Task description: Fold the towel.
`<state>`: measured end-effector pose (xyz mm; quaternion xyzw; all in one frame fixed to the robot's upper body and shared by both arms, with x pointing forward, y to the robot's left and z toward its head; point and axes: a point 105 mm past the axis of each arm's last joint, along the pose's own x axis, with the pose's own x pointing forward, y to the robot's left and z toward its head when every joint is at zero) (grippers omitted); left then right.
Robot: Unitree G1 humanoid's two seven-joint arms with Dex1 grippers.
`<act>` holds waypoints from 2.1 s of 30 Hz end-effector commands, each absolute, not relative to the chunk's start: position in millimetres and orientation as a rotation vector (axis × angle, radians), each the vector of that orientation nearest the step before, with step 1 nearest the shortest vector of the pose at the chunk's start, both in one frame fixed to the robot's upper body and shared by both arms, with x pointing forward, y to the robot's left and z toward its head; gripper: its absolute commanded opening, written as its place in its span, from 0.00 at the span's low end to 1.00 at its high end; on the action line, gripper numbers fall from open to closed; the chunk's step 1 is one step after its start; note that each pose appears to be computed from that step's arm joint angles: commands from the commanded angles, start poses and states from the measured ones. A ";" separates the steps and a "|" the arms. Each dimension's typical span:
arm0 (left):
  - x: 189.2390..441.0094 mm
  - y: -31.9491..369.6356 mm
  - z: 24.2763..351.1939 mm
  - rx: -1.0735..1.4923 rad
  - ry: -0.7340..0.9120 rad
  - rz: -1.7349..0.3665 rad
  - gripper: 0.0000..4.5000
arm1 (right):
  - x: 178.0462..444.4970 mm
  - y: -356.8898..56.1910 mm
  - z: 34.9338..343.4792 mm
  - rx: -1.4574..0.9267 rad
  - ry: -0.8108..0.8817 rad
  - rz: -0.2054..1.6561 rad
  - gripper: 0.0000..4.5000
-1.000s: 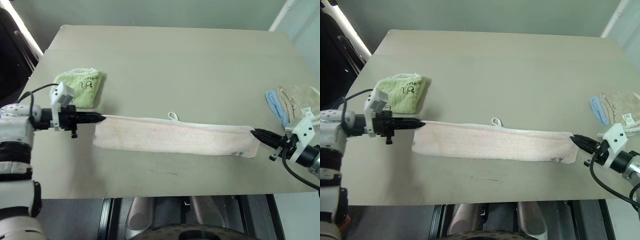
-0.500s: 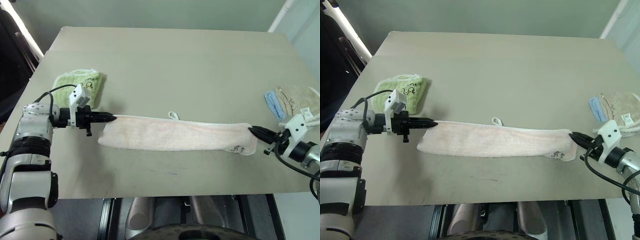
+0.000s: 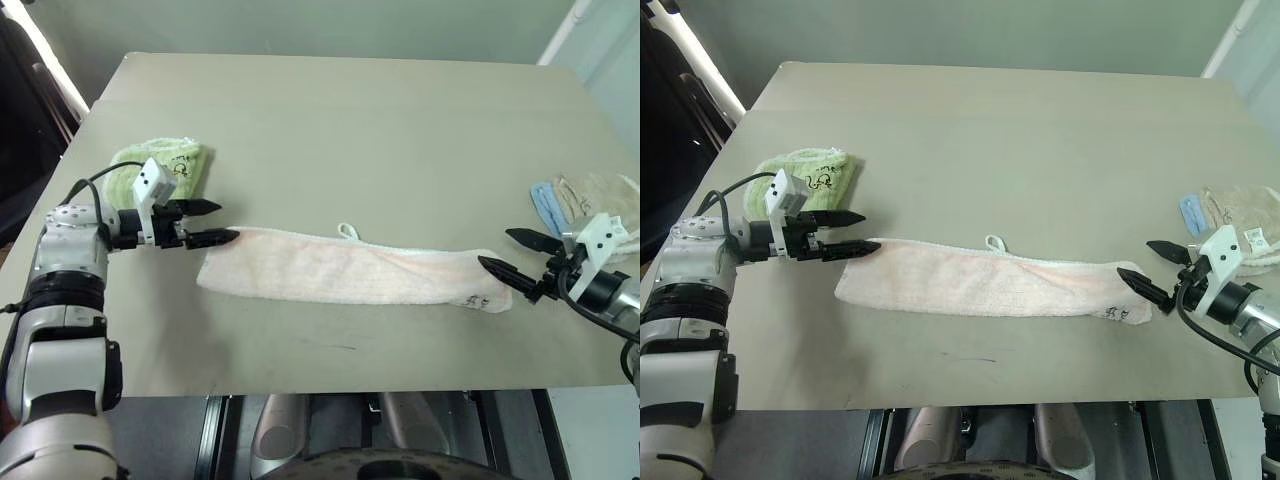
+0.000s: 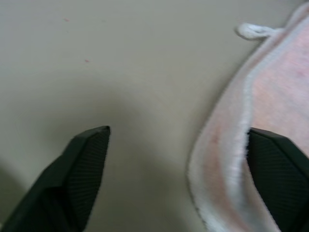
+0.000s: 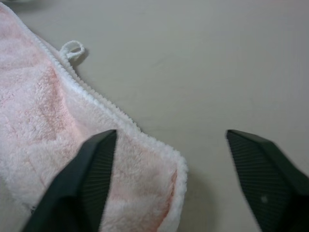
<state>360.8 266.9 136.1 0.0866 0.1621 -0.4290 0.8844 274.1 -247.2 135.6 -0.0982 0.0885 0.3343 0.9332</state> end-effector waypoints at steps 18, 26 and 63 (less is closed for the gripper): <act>352.2 248.1 178.9 0.079 0.215 -1.001 1.00 | 229.7 -249.8 157.5 0.350 0.415 0.551 0.95; 349.1 281.2 158.7 0.066 0.371 -0.876 1.00 | 232.2 -248.6 152.7 0.329 0.435 0.535 0.95; 305.4 260.9 141.1 -0.394 0.581 -0.873 1.00 | 249.6 -230.5 139.6 0.372 0.414 0.557 0.95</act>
